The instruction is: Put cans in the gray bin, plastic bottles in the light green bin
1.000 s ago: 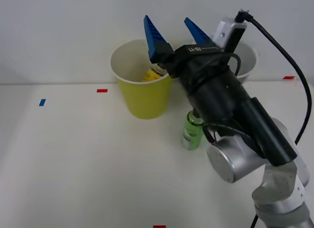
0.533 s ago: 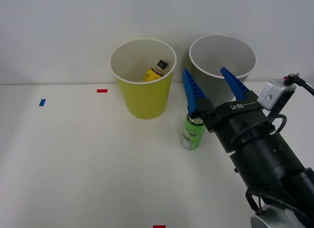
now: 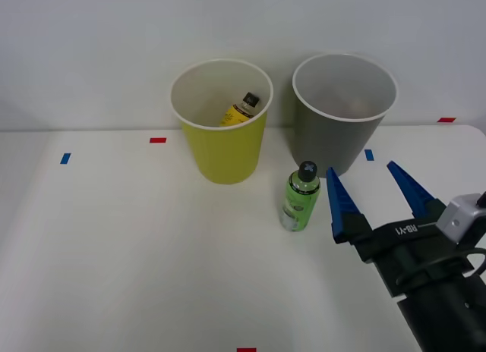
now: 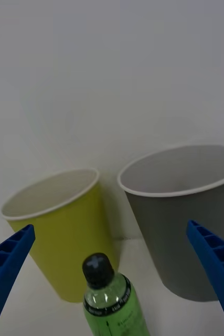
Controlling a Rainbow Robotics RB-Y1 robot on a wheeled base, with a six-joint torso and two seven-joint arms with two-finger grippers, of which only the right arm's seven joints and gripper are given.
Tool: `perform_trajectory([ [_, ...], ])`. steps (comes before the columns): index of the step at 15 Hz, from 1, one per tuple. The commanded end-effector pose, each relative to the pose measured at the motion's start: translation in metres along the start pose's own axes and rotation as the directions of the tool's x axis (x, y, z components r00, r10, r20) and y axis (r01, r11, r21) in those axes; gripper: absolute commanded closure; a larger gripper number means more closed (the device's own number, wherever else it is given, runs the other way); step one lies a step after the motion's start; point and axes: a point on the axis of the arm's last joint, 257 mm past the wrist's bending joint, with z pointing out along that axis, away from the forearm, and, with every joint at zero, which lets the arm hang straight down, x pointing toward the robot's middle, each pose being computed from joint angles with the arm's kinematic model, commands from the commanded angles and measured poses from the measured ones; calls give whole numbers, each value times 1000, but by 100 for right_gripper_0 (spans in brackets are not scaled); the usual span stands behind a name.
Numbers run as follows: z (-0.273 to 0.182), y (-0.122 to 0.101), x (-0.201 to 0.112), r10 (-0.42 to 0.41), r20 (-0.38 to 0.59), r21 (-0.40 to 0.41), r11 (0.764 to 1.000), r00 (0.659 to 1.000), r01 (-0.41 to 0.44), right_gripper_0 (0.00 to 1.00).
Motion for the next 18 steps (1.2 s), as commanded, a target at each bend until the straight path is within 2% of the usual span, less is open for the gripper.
perform_trajectory([
  [1,-37,-25,30,-47,-94,86,995,994,55,0],
  [4,-64,-37,53,-83,-174,141,984,981,108,0],
  [6,-82,-49,78,-157,-240,172,964,958,201,0],
  [12,-123,-73,133,-258,-275,248,912,926,328,0],
  [15,-154,-85,143,-252,-292,302,891,922,339,0],
  [18,-169,-87,149,-240,-328,334,875,914,349,0],
])
